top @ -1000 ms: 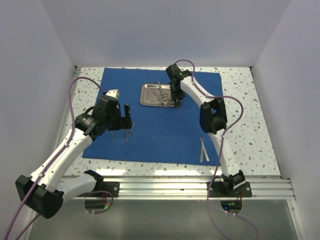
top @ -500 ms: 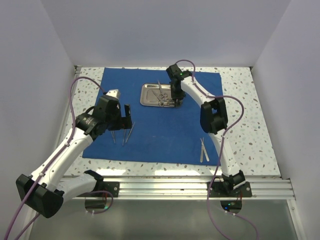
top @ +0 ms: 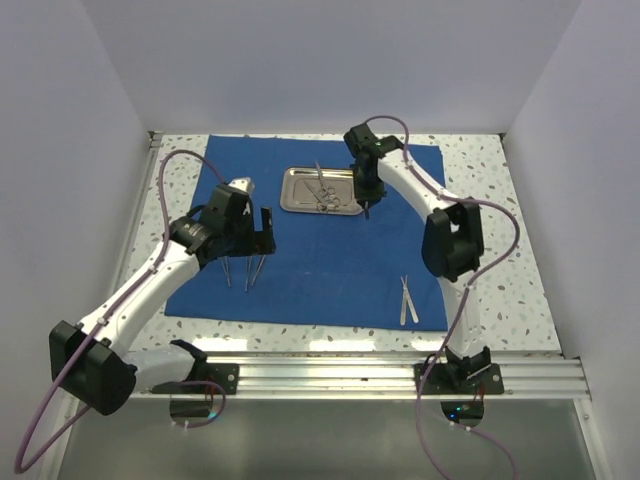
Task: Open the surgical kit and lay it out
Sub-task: Pick up the medical item from the container, then place the medical item in the surgical kit.
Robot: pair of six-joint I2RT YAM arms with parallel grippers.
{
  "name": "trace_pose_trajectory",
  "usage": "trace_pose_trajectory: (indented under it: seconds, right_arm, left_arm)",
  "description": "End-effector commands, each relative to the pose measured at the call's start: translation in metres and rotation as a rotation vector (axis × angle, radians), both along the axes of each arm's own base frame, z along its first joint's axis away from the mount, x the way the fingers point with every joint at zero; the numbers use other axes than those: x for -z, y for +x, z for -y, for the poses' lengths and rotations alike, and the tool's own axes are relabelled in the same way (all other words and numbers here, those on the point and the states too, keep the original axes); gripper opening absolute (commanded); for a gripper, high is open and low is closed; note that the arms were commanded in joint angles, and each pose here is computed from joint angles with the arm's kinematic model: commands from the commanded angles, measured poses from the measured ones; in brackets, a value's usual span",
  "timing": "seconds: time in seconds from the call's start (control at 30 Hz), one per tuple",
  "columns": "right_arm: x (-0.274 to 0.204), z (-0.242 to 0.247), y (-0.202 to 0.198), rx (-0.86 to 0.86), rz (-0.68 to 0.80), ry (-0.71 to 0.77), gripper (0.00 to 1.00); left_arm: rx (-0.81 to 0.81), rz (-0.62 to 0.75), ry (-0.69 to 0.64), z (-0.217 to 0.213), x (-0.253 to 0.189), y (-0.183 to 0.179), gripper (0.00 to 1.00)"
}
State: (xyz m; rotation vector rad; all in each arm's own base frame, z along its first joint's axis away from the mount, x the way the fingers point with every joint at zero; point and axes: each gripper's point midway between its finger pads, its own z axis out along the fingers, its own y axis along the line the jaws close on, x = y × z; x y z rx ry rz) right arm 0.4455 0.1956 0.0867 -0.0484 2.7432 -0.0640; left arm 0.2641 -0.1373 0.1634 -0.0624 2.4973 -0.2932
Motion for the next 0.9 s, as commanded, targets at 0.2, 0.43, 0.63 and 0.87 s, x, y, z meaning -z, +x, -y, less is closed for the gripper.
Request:
trace_pose_trajectory:
  seconds: [0.2,0.43,0.63,0.87]
  right_arm:
    - [-0.054,0.041,-0.101,0.003,0.028,0.072,0.00]
    - [-0.004,0.058,-0.205,0.038,-0.097,0.194,0.00]
    - [0.007,0.073,-0.233,0.050,-0.100,0.187,0.11]
    - [0.002,0.080,-0.241,0.078,-0.087,0.175,0.72]
  left_arm:
    - [-0.028,0.048,-0.065,0.036,-0.007,0.062,0.99]
    - [-0.034,0.070,-0.056,0.070,-0.005,0.132,0.97]
    - [-0.048,0.057,-0.032,0.095,0.008,0.190,0.97]
    - [-0.060,-0.016,-0.003,0.118,0.063,0.232,0.93]
